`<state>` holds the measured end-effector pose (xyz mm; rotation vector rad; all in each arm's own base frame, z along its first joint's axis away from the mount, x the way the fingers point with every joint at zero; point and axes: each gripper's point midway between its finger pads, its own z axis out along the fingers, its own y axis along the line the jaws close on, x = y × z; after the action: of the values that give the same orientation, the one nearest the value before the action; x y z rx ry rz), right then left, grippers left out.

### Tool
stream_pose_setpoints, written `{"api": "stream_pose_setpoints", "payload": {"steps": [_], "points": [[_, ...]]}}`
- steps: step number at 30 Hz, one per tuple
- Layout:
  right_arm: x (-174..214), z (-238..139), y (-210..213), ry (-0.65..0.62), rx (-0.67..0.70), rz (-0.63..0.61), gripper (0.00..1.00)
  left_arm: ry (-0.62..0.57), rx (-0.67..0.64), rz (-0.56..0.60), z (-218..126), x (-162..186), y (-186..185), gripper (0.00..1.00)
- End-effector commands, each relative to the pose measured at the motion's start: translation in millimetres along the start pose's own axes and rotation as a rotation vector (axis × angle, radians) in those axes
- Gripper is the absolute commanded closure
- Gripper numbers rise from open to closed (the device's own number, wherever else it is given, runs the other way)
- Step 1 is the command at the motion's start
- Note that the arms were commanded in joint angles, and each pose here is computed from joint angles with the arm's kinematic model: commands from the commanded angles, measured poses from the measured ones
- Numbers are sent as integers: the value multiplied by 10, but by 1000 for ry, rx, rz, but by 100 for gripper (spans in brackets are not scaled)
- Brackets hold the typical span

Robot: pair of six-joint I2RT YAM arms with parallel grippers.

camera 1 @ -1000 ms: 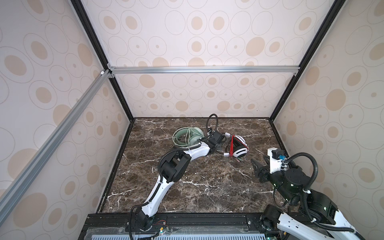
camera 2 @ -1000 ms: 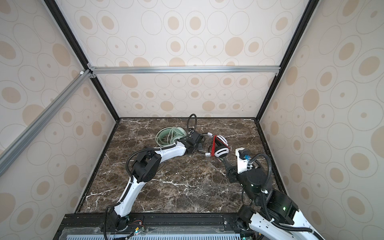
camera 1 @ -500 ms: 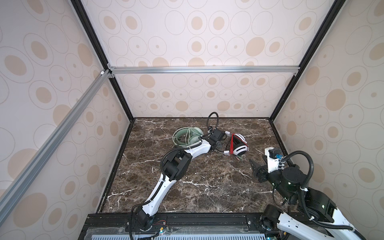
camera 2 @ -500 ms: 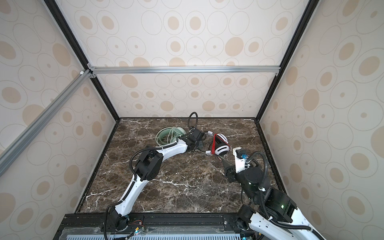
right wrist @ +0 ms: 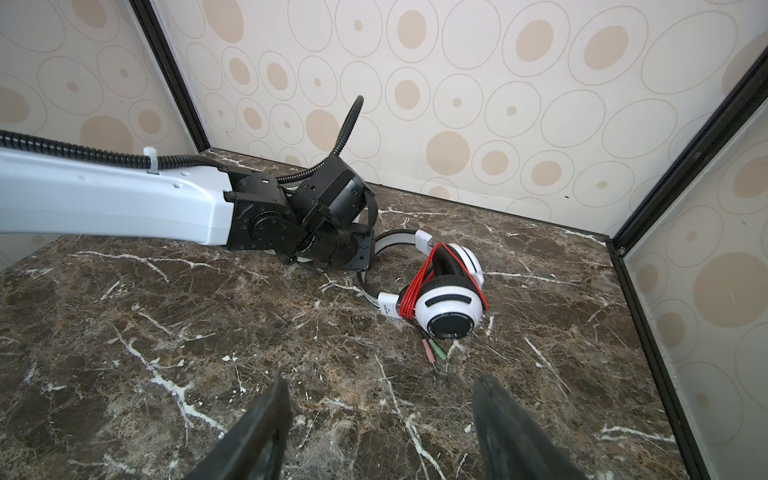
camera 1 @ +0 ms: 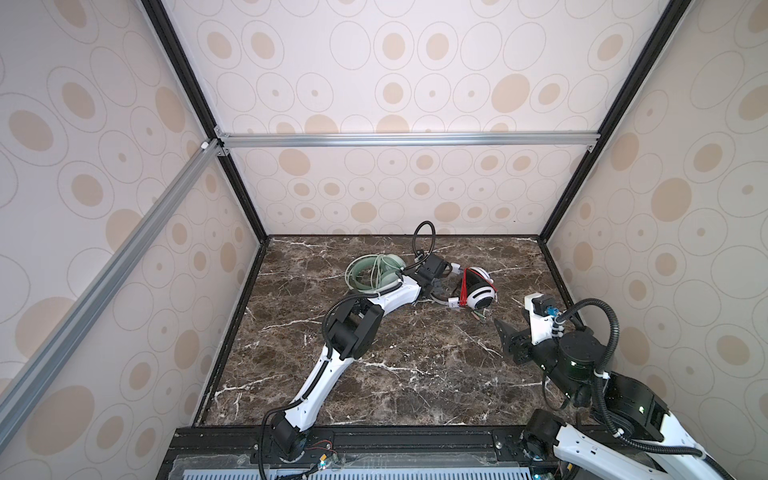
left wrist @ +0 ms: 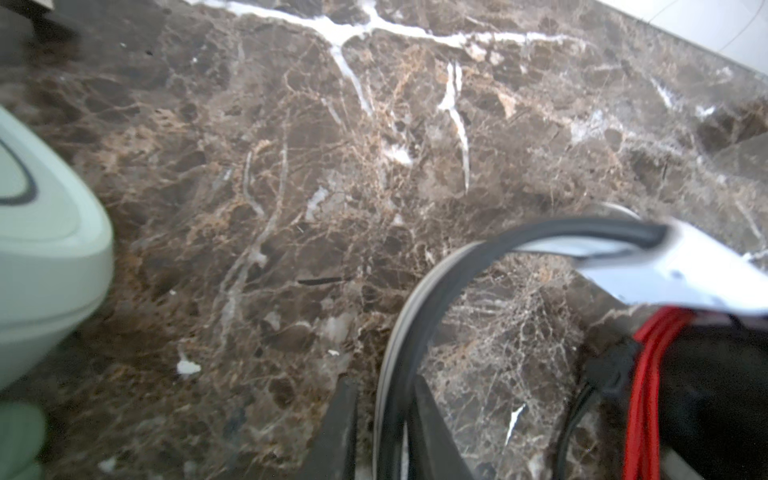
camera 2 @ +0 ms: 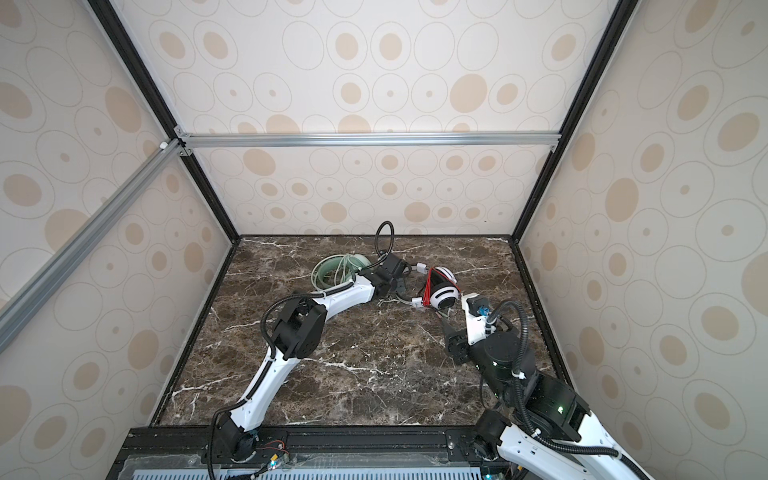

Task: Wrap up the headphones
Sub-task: 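Open the left gripper to release the headset and lift away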

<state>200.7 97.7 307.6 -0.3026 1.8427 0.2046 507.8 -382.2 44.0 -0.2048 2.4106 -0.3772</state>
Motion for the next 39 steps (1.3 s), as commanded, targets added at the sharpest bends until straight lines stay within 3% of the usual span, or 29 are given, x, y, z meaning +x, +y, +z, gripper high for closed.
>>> {"api": "stream_pose_setpoints", "payload": {"steps": [1,8,17,27,30,35,39], "points": [[-33,14,10,-8,-2,15,29,-43,2,6,-8,-182,-42,73],[-23,23,2,-6,5,21,29,-78,39,43,-181,-344,-178,52],[-61,23,-92,-15,63,3,28,-153,154,137,-699,-641,-573,2],[-3,-26,-318,3,186,-2,24,-231,207,266,-1585,-867,-832,2],[39,-9,-366,22,223,-8,20,-241,238,301,-1951,-809,-811,2],[88,34,-369,57,241,-18,0,-260,328,369,-2561,-599,-738,2],[97,83,-359,75,253,-32,0,-246,357,410,-2886,-365,-575,2]]}}
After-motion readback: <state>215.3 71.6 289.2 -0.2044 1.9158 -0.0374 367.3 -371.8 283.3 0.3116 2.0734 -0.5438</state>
